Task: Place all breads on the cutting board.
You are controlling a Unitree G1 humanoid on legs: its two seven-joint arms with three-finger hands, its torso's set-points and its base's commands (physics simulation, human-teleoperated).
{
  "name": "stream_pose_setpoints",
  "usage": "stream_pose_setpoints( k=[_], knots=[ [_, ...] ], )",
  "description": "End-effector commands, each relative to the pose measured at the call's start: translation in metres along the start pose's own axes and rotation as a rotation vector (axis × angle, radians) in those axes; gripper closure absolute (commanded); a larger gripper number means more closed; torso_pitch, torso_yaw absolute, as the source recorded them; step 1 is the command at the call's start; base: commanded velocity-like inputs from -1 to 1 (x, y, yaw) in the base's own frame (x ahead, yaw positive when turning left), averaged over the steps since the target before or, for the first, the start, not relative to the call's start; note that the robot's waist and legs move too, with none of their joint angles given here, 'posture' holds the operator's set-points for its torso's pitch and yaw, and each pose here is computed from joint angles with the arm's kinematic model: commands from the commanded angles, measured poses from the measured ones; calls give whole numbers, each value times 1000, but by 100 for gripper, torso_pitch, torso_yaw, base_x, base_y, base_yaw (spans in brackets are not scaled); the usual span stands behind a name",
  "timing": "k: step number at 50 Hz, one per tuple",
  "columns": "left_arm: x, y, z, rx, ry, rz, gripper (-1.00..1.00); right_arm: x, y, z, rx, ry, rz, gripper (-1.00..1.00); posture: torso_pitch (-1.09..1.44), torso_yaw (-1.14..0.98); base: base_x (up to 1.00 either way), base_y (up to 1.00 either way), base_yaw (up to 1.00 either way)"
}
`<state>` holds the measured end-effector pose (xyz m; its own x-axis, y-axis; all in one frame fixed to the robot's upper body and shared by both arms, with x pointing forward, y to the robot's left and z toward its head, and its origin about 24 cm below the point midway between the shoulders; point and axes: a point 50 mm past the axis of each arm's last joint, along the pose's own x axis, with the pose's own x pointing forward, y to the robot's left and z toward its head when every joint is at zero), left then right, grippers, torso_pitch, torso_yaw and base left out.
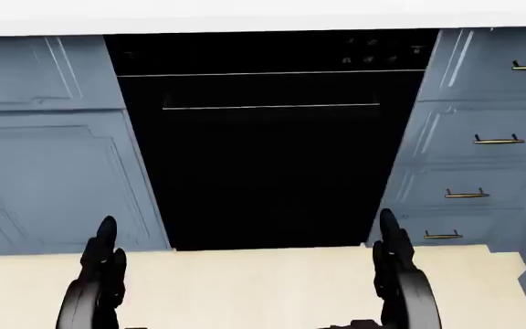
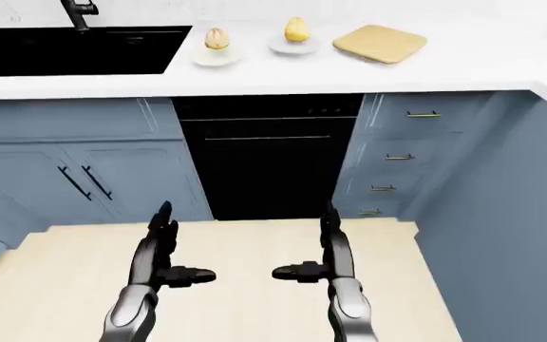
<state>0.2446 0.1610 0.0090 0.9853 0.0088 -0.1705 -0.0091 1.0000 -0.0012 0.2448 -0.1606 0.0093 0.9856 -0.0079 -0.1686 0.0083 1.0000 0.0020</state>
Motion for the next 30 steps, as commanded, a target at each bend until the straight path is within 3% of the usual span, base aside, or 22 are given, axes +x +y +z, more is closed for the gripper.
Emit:
stream_pose_setpoints(
  k=[1, 11, 12, 13, 19, 24, 30],
  knots=[
    [5, 1, 30, -12, -173, 2, -100, 2, 1, 32, -13, -149, 9, -100, 0, 0, 0, 0, 0],
    [-16, 5, 25, -4, -177, 9, -100, 3, 0, 35, -38, -120, 17, -100, 0, 0, 0, 0, 0],
    [7, -1, 27, -27, -181, 9, -100, 3, -1, 33, -35, -119, 16, -100, 0, 0, 0, 0, 0],
    [1, -5, 52, -23, -188, 12, -100, 2, -1, 34, -35, -120, 17, -100, 0, 0, 0, 0, 0],
    [-9, -8, 86, 0, -205, 15, -100, 2, 1, 55, -44, -135, 21, -100, 0, 0, 0, 0, 0],
    [4, -6, 114, 16, -225, 19, -100, 11, 0, 84, -60, -153, 28, -100, 0, 0, 0, 0, 0],
    [22, -3, 151, 27, -265, 24, -100, 22, -6, 141, -82, -187, 16, -100, 0, 0, 0, 0, 0]
  ],
)
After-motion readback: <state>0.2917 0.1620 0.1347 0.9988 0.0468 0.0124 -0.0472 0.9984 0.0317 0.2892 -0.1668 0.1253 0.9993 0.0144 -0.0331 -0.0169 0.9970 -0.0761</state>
